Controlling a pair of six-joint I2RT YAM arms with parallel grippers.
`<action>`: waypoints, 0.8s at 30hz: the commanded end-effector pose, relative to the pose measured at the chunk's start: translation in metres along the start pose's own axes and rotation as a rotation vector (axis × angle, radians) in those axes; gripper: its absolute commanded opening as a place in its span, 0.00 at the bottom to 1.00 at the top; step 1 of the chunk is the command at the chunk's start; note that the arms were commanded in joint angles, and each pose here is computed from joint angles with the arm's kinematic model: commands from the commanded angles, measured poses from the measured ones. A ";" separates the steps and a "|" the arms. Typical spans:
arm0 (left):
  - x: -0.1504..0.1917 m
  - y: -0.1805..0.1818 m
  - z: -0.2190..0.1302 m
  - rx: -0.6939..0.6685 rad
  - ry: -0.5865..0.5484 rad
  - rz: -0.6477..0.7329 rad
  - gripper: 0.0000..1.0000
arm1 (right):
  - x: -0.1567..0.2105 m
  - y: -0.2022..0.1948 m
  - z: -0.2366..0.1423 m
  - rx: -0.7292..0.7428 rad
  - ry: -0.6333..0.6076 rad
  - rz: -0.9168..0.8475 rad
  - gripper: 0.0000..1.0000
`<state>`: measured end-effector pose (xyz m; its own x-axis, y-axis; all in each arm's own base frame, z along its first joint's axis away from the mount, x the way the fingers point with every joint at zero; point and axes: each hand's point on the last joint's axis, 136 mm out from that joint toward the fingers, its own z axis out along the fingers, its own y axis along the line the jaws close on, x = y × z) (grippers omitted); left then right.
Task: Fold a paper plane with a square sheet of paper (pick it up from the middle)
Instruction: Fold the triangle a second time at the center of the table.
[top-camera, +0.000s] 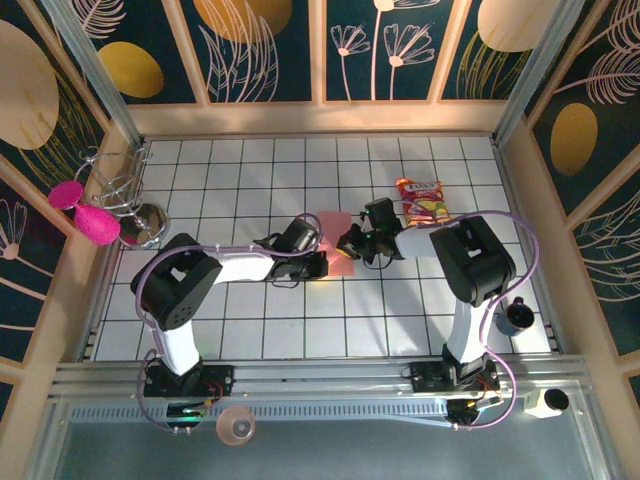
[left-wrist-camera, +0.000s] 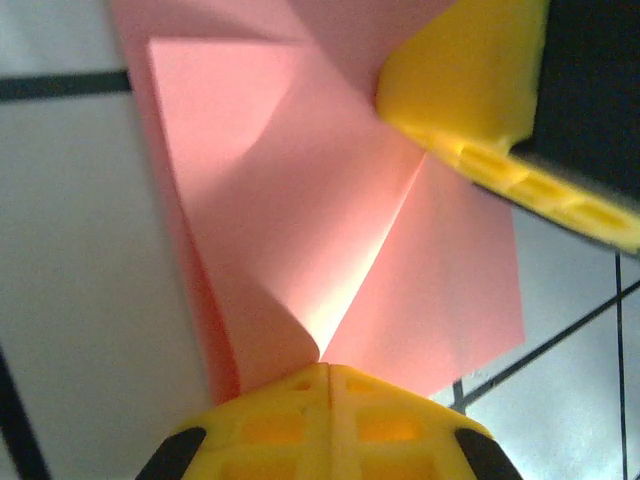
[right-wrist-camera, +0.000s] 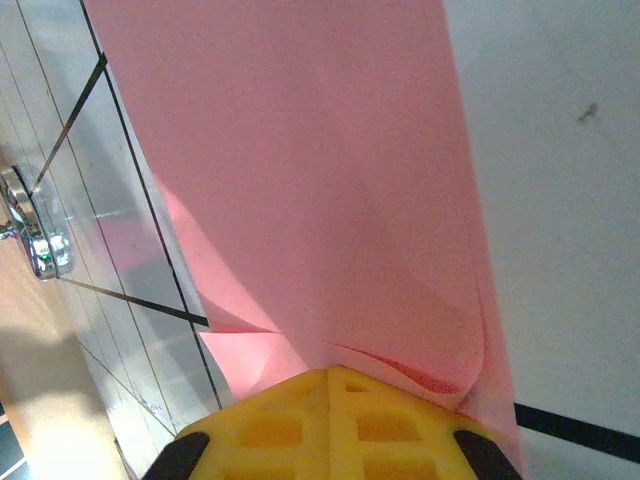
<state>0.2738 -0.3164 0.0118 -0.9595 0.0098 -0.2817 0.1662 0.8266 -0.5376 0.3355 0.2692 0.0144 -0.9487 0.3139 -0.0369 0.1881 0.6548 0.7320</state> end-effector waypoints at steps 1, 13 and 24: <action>0.068 0.051 -0.005 -0.131 0.216 -0.058 0.00 | 0.020 -0.085 0.006 0.283 0.030 0.102 0.00; -0.012 -0.029 -0.040 0.132 -0.024 -0.115 0.00 | 0.017 -0.078 0.007 0.259 0.025 0.098 0.00; -0.019 0.001 -0.004 -0.025 -0.003 -0.142 0.00 | 0.018 -0.076 0.006 0.247 0.025 0.099 0.00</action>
<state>0.2868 -0.3212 0.0301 -0.9717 -0.0874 -0.2194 0.0626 0.8002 -0.5965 0.3359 0.2695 0.0148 -0.9487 0.3139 -0.0370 0.1879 0.6542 0.7326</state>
